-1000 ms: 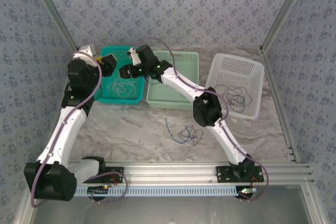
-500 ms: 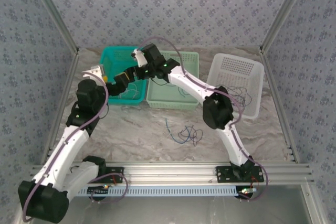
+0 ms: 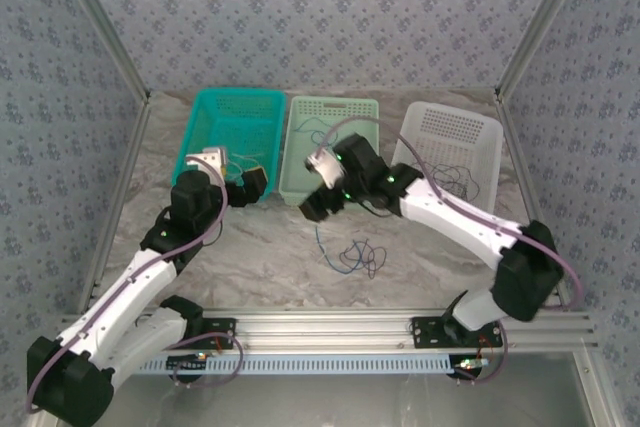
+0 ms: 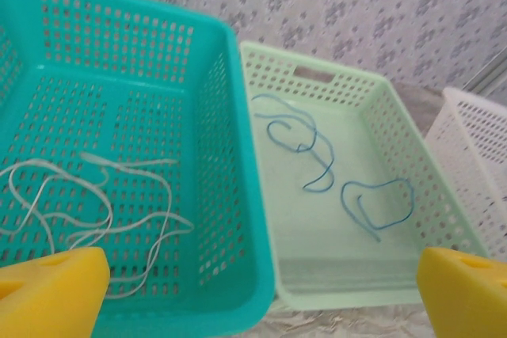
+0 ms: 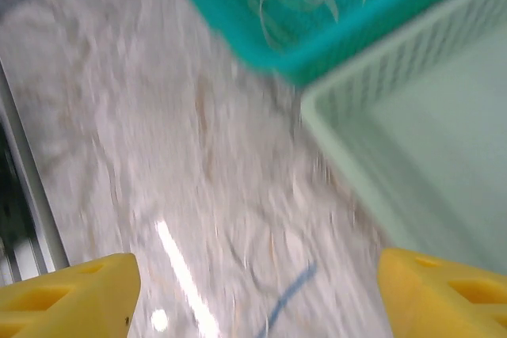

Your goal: Untangle the cables

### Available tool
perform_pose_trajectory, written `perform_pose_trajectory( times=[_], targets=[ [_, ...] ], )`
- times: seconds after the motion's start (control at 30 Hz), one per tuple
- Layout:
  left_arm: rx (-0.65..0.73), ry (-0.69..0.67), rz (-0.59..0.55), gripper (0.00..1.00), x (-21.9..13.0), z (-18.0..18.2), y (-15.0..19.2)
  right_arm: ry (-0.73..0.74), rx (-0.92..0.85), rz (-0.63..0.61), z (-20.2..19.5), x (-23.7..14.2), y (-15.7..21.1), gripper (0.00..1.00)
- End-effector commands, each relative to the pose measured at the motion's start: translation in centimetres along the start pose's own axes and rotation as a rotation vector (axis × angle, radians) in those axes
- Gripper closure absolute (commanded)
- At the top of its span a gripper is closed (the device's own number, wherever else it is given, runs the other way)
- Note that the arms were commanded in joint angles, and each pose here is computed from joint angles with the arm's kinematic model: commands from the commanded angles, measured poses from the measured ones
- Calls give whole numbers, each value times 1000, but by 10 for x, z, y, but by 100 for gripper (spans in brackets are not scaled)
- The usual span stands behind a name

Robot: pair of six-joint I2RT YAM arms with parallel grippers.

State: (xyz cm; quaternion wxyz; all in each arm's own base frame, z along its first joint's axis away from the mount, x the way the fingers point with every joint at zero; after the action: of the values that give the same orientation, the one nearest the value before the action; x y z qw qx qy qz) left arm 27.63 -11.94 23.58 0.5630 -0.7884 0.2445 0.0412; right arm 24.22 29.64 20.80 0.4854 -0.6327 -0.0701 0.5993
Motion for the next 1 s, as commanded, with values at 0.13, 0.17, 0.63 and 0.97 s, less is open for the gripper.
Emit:
perform_pose_trajectory(
  times=[0.13, 0.17, 0.63, 0.97],
  targets=[
    [-6, -24, -13, 0, 1, 3, 0, 68, -41, 113, 5, 7, 94, 27],
    [-7, -25, -14, 1, 1, 4, 0, 59, -41, 109, 8, 10, 99, 28],
    [-34, -23, -10, 1, 0, 2, -2, 26, -100, 281, 37, 57, 148, 35],
    [-36, -34, -21, 1, -6, 5, -2, 55, -118, 344, 32, 70, 157, 72]
  ],
)
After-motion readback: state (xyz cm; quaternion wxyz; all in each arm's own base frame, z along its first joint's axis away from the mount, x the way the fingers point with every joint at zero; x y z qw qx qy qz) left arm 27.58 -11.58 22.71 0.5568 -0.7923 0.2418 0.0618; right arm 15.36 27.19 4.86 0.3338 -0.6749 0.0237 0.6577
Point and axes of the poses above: each hand's point on the last joint's axis, 136 mm out from that joint toward the fingers, its own x axis out along the fingers, its own z axis along the line the jaws close on, y = z × x, the point moved 3 cm from there along -x, back along the fingers
